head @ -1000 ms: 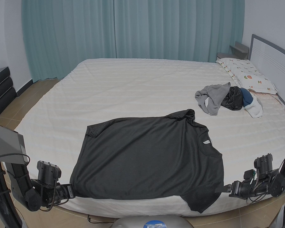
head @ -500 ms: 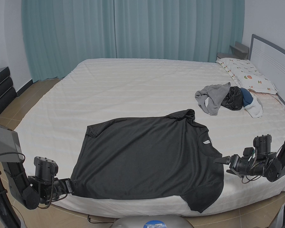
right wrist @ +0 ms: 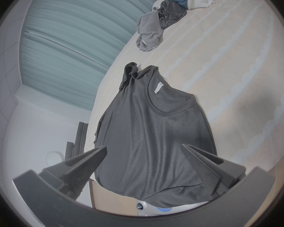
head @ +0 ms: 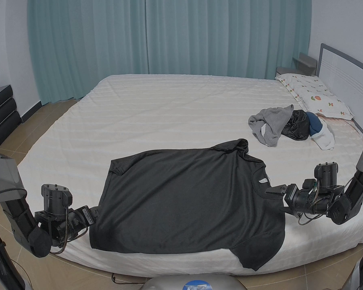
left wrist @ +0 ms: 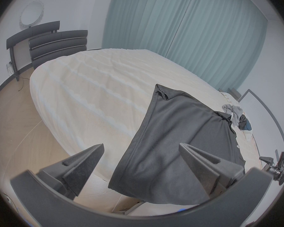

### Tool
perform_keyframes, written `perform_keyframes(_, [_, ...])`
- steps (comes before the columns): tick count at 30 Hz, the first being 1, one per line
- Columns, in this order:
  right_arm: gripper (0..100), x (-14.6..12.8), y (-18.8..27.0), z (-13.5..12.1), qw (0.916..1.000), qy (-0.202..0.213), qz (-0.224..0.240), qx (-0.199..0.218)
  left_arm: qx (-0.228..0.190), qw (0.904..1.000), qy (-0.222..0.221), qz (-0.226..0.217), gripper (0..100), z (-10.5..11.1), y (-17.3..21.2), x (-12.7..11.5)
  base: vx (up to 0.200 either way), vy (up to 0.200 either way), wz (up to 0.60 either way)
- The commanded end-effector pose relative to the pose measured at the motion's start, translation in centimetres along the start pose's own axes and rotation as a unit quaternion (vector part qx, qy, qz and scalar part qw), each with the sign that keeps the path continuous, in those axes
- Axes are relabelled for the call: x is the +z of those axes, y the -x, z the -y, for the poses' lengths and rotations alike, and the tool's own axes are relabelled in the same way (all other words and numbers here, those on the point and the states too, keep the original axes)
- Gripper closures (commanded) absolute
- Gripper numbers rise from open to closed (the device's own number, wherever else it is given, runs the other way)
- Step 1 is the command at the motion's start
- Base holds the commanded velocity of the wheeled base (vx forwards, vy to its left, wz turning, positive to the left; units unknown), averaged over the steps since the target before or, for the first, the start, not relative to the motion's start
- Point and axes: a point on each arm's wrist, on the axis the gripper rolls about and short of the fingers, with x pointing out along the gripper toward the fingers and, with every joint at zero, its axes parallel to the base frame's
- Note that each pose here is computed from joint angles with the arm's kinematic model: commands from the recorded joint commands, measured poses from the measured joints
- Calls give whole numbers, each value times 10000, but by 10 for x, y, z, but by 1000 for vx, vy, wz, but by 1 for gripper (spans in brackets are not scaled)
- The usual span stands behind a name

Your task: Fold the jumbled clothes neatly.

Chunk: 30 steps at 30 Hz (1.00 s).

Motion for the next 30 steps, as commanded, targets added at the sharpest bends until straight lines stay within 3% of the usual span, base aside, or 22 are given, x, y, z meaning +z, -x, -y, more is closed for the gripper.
perform_keyframes(1, [0,0,-3,1,10000,-17,-25,-8,14,9999,89,48,0,0,-3,3,0,200,0])
perform_keyframes(6, [0,-1,-3,0,10000,-21,-31,3,-82,9999,95,-60,0,-1,-2,2,0,200,0])
perform_keyframes(21, [0,-1,-1,-2,10000,-66,-17,26,-147,9997,218,23,0,2,-4,5,0,0,0])
perform_keyframes(24, [0,-1,-1,-2,10000,-74,-11,21,-223,9983,524,115,0,7,-8,11,200,0,0])
perform_keyframes(30, [0,-1,-1,-2,10000,-71,5,16,-230,9979,600,108,0,8,-14,12,200,0,0])
